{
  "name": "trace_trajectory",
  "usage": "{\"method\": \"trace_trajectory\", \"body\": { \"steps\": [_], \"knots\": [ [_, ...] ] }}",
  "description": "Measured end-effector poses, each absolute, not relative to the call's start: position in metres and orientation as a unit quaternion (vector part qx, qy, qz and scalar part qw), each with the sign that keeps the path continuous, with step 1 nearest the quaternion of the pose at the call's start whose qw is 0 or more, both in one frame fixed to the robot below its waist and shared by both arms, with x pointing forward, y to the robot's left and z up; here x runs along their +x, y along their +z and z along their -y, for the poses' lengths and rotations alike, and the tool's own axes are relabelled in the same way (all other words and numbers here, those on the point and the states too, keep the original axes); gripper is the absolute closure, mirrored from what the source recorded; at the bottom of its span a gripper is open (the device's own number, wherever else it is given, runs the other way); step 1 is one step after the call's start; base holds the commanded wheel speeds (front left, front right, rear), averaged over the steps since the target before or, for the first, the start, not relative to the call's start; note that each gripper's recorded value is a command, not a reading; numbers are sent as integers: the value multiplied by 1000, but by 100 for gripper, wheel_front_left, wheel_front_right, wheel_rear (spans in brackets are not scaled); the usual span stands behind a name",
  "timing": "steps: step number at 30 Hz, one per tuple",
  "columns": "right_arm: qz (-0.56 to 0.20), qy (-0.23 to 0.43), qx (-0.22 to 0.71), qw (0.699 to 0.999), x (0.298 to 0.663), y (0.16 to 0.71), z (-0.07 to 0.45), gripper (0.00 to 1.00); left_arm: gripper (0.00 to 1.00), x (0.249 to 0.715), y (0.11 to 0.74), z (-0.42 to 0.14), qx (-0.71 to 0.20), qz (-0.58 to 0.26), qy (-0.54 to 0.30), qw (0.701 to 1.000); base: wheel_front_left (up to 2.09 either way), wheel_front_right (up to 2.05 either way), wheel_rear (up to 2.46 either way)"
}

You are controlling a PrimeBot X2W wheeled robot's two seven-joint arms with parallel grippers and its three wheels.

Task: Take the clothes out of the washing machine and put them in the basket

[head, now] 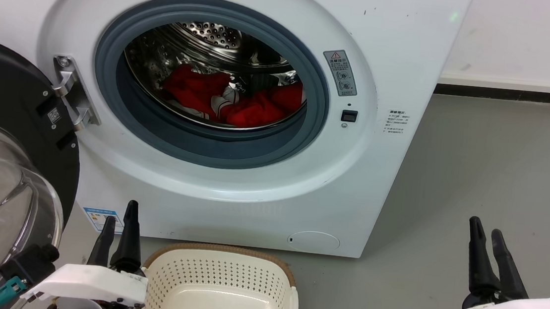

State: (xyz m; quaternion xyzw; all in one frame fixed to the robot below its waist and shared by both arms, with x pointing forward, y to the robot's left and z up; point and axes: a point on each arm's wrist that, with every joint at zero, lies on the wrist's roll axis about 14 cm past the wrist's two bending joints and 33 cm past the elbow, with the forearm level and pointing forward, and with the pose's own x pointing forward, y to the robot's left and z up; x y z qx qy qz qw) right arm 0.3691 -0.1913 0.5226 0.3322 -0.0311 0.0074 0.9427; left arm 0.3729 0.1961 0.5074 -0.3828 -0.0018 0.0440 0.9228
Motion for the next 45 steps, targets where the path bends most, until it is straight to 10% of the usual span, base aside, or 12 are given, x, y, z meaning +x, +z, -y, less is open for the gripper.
{"method": "trace_trajectory", "body": {
  "steps": [45],
  "knots": [
    [79,35,84,993,356,541,178,0,0,362,523,-187,-151,49,38,987,0,0,0]
  ]
}}
